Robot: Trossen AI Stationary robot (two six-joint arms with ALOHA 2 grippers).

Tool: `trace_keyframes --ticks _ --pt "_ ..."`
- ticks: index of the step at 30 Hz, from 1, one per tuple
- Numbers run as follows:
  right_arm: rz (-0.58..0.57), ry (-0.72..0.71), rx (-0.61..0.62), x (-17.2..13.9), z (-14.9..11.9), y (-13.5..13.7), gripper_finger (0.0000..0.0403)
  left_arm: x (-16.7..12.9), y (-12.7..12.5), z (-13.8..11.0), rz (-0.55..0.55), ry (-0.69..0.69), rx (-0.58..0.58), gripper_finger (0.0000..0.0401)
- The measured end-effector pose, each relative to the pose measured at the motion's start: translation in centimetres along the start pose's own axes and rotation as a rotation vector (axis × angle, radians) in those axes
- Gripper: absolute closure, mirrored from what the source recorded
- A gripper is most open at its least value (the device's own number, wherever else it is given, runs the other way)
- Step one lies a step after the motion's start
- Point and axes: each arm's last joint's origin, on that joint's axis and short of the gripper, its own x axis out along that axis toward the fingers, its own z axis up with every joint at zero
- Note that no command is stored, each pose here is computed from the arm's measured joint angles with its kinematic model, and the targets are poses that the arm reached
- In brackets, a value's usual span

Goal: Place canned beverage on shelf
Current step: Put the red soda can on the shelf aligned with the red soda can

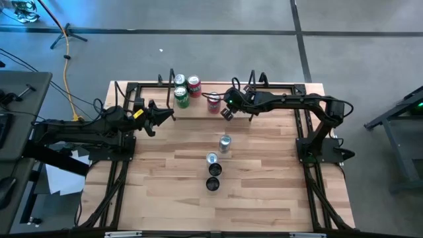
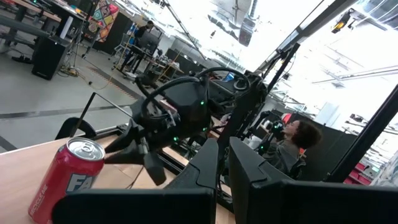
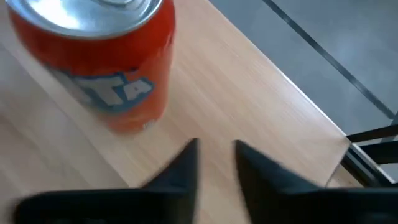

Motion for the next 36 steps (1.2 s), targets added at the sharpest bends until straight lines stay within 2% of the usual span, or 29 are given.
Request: trace_keyframes --ticks 1,3,7,11,17,25,36 --pt "0.002 -0.004 0.006 0.2 0.0 0.1 0.0355 0.0 0.0 0.0 0.000 0.000 0.000 0.0400" --pt "-0.003 -0.009 0.004 0.7 0.0 0.3 0.0387 0.0 0.0 0.0 0.000 0.000 0.000 0.0400" --pt "-0.030 -0.017 0.081 1.9 -0.2 0.8 0.0373 0.0 0.0 0.0 0.004 -0.002 0.016 0.0400" --pt "-0.028 -0.020 0.112 2.6 -0.3 1.2 0.0398 0.0 0.0 0.0 0.010 -0.006 0.024 0.0400" --pt "-0.024 -0.052 0.132 2.6 0.0 1.3 0.0401 0.0 0.0 0.0 0.010 -0.005 0.026 0.0400" --pt "0.038 -0.120 0.281 2.9 0.5 2.2 0.0402 0.0 0.1 0.0 0.021 -0.006 0.027 0.0400" --pt "0.131 -0.165 0.441 4.0 0.2 4.9 0.0403 0.0 0.1 -0.1 0.027 0.003 0.029 0.0400"
